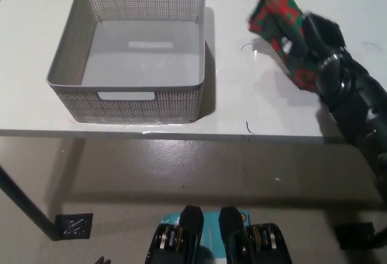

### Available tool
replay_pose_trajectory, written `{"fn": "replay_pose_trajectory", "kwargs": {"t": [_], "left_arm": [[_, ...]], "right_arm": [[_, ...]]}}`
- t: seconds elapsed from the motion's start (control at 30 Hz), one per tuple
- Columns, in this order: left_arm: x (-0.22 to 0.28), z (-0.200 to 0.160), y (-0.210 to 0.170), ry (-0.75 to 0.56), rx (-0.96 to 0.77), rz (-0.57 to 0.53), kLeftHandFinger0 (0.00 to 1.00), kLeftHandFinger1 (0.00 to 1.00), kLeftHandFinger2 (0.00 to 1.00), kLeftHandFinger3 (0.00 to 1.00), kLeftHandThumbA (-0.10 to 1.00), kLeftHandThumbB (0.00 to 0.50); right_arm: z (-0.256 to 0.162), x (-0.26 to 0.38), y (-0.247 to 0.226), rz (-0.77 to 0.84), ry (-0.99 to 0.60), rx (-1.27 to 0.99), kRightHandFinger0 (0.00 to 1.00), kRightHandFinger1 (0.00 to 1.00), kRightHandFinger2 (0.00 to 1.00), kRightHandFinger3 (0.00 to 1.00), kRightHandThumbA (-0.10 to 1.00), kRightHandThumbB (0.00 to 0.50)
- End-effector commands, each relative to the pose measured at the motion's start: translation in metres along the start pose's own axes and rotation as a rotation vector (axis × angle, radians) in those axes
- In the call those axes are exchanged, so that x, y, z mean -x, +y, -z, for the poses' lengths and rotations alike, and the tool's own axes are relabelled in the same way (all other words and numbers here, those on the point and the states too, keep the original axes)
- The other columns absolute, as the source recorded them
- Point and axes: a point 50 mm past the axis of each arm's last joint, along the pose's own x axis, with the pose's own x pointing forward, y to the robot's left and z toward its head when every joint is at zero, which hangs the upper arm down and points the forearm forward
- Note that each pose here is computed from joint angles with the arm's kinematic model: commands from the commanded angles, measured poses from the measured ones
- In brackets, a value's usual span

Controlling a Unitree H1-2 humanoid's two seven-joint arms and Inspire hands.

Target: Use the right hand to pick up a bag of coffee beans on the right hand side and place it into a container on the left hand side

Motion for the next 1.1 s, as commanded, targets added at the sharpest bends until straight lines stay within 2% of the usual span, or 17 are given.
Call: {"fn": "replay_pose_trajectory", "kwargs": {"t": [0.0, 0.07, 0.17, 0.23, 0.27, 0.37, 0.5, 0.57, 0.63, 0.7, 0.73, 0.8, 0.83, 0.9, 1.0, 1.03, 1.07], "left_arm": [[-0.001, 0.008, 0.004, -0.010, 0.003, -0.006, 1.00, 1.00, 1.00, 1.00, 1.00, 0.500], [-0.005, 0.011, 0.005, -0.008, -0.015, -0.001, 1.00, 1.00, 1.00, 1.00, 1.00, 0.493], [-0.002, 0.014, 0.004, 0.006, -0.011, 0.002, 1.00, 1.00, 1.00, 1.00, 1.00, 0.479], [-0.003, 0.014, 0.003, 0.005, -0.012, 0.006, 1.00, 1.00, 1.00, 1.00, 1.00, 0.480], [-0.003, 0.015, 0.002, 0.008, -0.014, 0.008, 1.00, 1.00, 1.00, 1.00, 1.00, 0.475], [-0.005, 0.016, -0.002, 0.012, -0.004, 0.009, 1.00, 1.00, 1.00, 1.00, 1.00, 0.457], [-0.006, 0.018, -0.003, 0.017, -0.004, 0.018, 1.00, 1.00, 1.00, 1.00, 1.00, 0.460], [-0.006, 0.019, -0.001, 0.019, -0.006, 0.026, 1.00, 1.00, 1.00, 1.00, 1.00, 0.457], [-0.006, 0.019, -0.004, 0.022, 0.012, 0.030, 1.00, 1.00, 1.00, 1.00, 1.00, 0.457], [-0.006, 0.019, -0.004, 0.021, 0.013, 0.030, 1.00, 1.00, 1.00, 1.00, 1.00, 0.453], [-0.008, 0.019, -0.007, 0.016, 0.012, 0.036, 1.00, 1.00, 1.00, 1.00, 1.00, 0.451], [-0.009, 0.018, -0.008, 0.016, -0.004, 0.039, 1.00, 1.00, 1.00, 1.00, 1.00, 0.451], [-0.008, 0.018, -0.009, 0.019, 0.000, 0.050, 1.00, 1.00, 1.00, 1.00, 1.00, 0.452], [-0.007, 0.018, -0.010, 0.026, 0.010, 0.055, 1.00, 1.00, 1.00, 1.00, 1.00, 0.459], [-0.008, 0.017, -0.011, 0.026, 0.016, 0.053, 1.00, 1.00, 1.00, 1.00, 1.00, 0.476], [-0.008, 0.017, -0.012, 0.025, 0.017, 0.053, 1.00, 1.00, 1.00, 1.00, 1.00, 0.472], [-0.009, 0.017, -0.013, 0.021, 0.007, 0.052, 1.00, 1.00, 1.00, 1.00, 1.00, 0.467]], "right_arm": [[-0.106, -0.032, -0.101, 0.278, -0.307, -0.062, 0.00, 0.37, 0.80, 0.92, -0.10, 0.141], [-0.129, -0.035, -0.117, 0.290, -0.324, -0.063, 0.01, 0.45, 0.88, 0.99, -0.10, 0.135], [-0.157, -0.034, -0.135, 0.322, -0.374, -0.070, 0.01, 0.53, 0.91, 1.00, -0.10, 0.120], [-0.179, -0.031, -0.148, 0.347, -0.433, -0.087, 0.00, 0.49, 0.87, 0.98, -0.10, 0.127], [-0.195, -0.029, -0.154, 0.356, -0.460, -0.074, 0.00, 0.44, 0.82, 0.90, -0.10, 0.173], [-0.230, -0.022, -0.167, 0.367, -0.532, -0.072, 0.00, 0.34, 0.74, 0.87, -0.10, 0.201], [-0.265, -0.013, -0.170, 0.377, -0.600, -0.086, 0.00, 0.37, 0.79, 0.95, -0.10, 0.193], [-0.284, -0.009, -0.167, 0.364, -0.586, -0.109, 0.00, 0.45, 0.84, 0.99, -0.10, 0.188], [-0.304, -0.006, -0.163, 0.338, -0.613, -0.112, 0.00, 0.39, 0.83, 0.95, -0.10, 0.184], [-0.321, -0.004, -0.154, 0.313, -0.642, -0.138, 0.03, 0.37, 0.77, 0.81, -0.10, 0.193], [-0.324, -0.003, -0.152, 0.315, -0.649, -0.139, 0.00, 0.34, 0.77, 0.82, -0.10, 0.191], [-0.339, 0.000, -0.137, 0.290, -0.686, -0.161, 0.00, 0.37, 0.84, 0.97, -0.10, 0.210], [-0.346, 0.004, -0.126, 0.264, -0.692, -0.160, 0.00, 0.42, 0.87, 1.00, -0.10, 0.196], [-0.357, 0.007, -0.108, 0.232, -0.701, -0.168, 0.00, 0.42, 0.86, 1.00, -0.10, 0.229], [-0.366, 0.011, -0.086, 0.196, -0.716, -0.142, 0.00, 0.28, 0.74, 0.81, -0.10, 0.265], [-0.367, 0.011, -0.082, 0.189, -0.718, -0.143, 0.00, 0.19, 0.62, 0.68, -0.10, 0.289], [-0.369, 0.013, -0.072, 0.176, -0.716, -0.144, 0.00, 0.16, 0.65, 0.71, -0.10, 0.257]]}}
